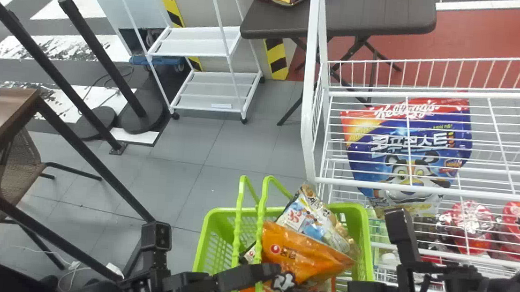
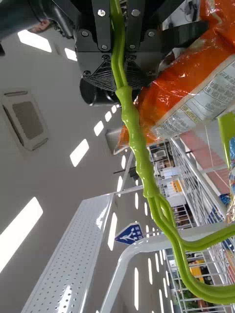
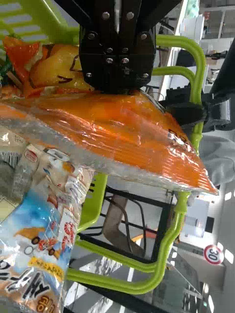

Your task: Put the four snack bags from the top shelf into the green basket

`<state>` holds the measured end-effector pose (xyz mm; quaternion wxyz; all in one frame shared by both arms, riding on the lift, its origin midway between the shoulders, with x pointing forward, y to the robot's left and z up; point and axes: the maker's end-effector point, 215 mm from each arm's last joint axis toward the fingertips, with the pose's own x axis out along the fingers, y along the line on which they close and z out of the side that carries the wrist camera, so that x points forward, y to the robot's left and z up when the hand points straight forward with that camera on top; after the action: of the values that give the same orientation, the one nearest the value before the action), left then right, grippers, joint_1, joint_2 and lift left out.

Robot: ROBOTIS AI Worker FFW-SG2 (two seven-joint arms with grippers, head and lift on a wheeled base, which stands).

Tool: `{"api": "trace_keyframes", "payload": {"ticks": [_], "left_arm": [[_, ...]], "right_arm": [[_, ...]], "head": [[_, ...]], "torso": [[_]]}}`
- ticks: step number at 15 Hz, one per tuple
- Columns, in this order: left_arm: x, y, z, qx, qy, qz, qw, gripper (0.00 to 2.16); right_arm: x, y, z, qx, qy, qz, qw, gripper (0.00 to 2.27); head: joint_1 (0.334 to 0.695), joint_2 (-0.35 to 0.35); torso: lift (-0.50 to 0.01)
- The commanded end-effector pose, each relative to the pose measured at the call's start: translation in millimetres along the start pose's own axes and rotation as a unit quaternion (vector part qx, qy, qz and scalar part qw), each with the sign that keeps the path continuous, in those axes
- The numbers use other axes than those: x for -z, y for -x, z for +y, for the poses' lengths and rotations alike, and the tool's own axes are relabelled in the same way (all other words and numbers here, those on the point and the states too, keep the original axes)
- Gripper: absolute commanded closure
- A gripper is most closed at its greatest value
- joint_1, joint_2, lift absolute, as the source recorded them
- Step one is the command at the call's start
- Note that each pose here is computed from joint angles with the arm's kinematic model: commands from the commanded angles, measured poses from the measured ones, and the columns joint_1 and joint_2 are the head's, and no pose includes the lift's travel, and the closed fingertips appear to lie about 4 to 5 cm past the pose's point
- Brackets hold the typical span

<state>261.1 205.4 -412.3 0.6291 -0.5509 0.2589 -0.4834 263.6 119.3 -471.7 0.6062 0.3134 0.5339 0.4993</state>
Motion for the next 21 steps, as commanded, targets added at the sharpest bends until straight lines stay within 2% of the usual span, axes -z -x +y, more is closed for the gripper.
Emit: {"api": "trace_keyframes", "payload": {"ticks": [1, 3, 6, 9, 11, 13, 14, 15, 16, 17, 18, 19, 20, 21], "left_arm": [[-1.8, 2.1, -2.2, 0.003, -0.002, -0.002, 1.0000, 2.15], [-2.7, 3.9, -1.7, 0.002, -0.002, -0.004, 1.0000, 2.15], [-3.4, 4.2, -1.6, 0.001, -0.002, -0.004, 1.0000, 2.15], [-4.5, 4.4, -1.3, 0.001, -0.002, -0.004, 1.0000, 2.15], [-4.4, 4.5, -1.0, 0.000, -0.002, -0.004, 1.0000, 2.15], [-3.8, 4.2, -0.6, 0.000, -0.002, -0.003, 1.0000, 2.15], [-3.9, 4.1, -0.9, 0.001, -0.002, -0.003, 1.0000, 2.15], [-4.4, 4.5, -1.0, 0.000, -0.002, -0.004, 1.0000, 2.15], [-4.3, 5.7, -0.9, -0.001, -0.002, -0.004, 1.0000, 2.15], [-3.5, 6.3, -0.3, -0.001, -0.001, -0.004, 1.0000, 2.15], [-3.2, 6.6, 0.3, -0.002, 0.000, -0.004, 1.0000, 2.15], [-3.2, 6.6, 0.3, -0.002, 0.000, -0.004, 1.0000, 2.15], [-3.4, 5.7, 0.1, -0.002, -0.001, -0.003, 1.0000, 2.15], [-3.5, 3.7, 0.0, 0.000, -0.001, -0.001, 1.0000, 2.15]], "right_arm": [[-14.5, 13.8, 4.3, 0.009, 0.022, -0.026, 0.999, 0.00], [-17.1, 39.5, 15.3, 0.017, 0.033, -0.033, 0.999, 0.04], [4.1, 89.0, 28.7, 0.017, 0.006, -0.009, 1.000, 0.06], [-19.3, 137.8, 43.4, 0.010, 0.018, -0.083, 0.996, 0.06], [-35.0, 164.7, 24.5, 0.076, 0.048, -0.142, 0.986, 0.06], [-88.8, 204.2, -30.1, 0.239, 0.126, -0.255, 0.928, 0.06], [-103.6, 220.6, -43.2, 0.289, 0.151, -0.286, 0.901, 0.06], [-118.3, 244.7, -56.8, 0.350, 0.183, -0.320, 0.861, 0.06], [-135.1, 273.4, -61.5, 0.404, 0.224, -0.364, 0.808, 0.06], [-144.2, 293.8, -62.4, 0.437, 0.254, -0.393, 0.768, 0.06], [-145.8, 306.6, -66.5, 0.447, 0.268, -0.412, 0.747, 0.06], [-143.5, 314.2, -72.6, 0.451, 0.271, -0.424, 0.737, 0.06], [-141.6, 322.6, -73.2, 0.451, 0.281, -0.442, 0.723, 0.06], [-134.3, 326.8, -80.0, 0.455, 0.281, -0.446, 0.718, 0.06]], "head": [[0.695, 0.350], [0.695, 0.350], [0.695, 0.350], [0.695, 0.350], [0.695, 0.350], [0.695, 0.350], [0.695, 0.345], [0.695, 0.300], [0.695, 0.249], [0.695, 0.204], [0.695, 0.168], [0.695, 0.105], [0.695, 0.089], [0.695, 0.074]], "torso": [[0.000], [0.000], [0.000], [0.000], [0.000], [0.000], [0.000], [0.000], [0.000], [0.000], [0.000], [0.000], [0.000], [0.000]]}}
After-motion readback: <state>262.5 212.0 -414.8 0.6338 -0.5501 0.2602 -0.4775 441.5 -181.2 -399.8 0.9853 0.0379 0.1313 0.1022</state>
